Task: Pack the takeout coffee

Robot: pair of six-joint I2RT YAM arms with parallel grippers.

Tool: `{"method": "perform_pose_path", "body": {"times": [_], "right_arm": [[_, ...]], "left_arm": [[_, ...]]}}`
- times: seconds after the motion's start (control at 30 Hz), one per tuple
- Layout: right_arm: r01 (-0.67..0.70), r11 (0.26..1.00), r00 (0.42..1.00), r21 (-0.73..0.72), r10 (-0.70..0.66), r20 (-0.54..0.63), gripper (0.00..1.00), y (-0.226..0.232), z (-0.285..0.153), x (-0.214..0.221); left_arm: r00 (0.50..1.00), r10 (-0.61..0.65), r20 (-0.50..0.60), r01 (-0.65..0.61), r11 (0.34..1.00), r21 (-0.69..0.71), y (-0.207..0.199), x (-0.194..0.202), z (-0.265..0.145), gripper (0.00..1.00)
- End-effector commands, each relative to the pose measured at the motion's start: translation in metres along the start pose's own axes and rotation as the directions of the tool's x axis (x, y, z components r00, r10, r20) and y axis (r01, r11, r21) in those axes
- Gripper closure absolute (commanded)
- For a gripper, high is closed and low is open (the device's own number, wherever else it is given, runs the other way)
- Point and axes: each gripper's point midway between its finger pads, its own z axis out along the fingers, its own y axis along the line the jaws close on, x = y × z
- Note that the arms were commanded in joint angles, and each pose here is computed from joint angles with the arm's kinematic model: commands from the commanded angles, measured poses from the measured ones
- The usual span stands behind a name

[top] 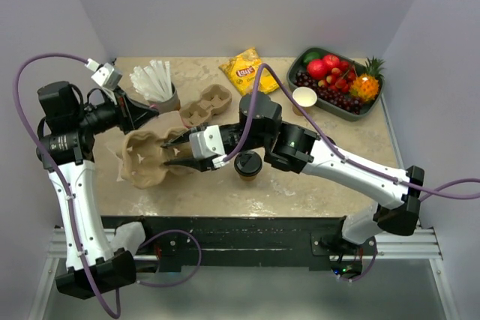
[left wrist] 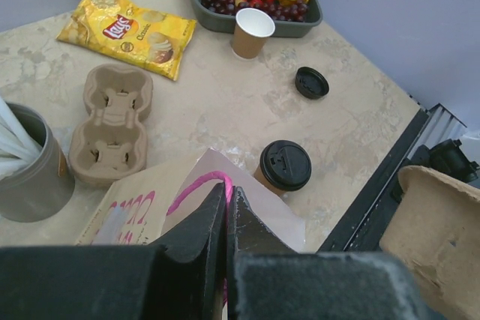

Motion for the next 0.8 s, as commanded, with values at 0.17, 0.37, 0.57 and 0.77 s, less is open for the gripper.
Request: {"method": "perform_pose_path", "body": {"times": [0.17, 0.37, 0.57, 0.77], "right_arm": [[0.119, 0.992, 0.983, 0.038, -0.123, 0.136, 1.0, -0.022, 0.014, -0.027], [0.119, 0.993, 0.984, 0.003, -0.119, 0.132, 1.0, -0.012, 0.027, -0.002], [0.139, 0.99, 0.984, -0.017, -0.136, 0.117, 1.0, -0.008, 0.038, 0.017], [0.127, 0.992, 0.989, -0.01, -0.126, 0.079, 1.0, -0.012, 0.039, 0.03]], "left_arm": [[1.0, 0.005, -0.001, -0.005, 0.996, 0.09, -0.034, -0.003, -0.009, 1.0], [0.999, -0.039, 0.013, 0.037, 0.992, 0.117, -0.034, -0.011, -0.006, 1.0], [0.998, -0.056, -0.005, 0.056, 0.993, 0.103, -0.03, -0.003, -0.005, 1.0], [0.998, -0.061, -0.012, 0.062, 0.994, 0.087, -0.025, 0.001, -0.004, 1.0]]}}
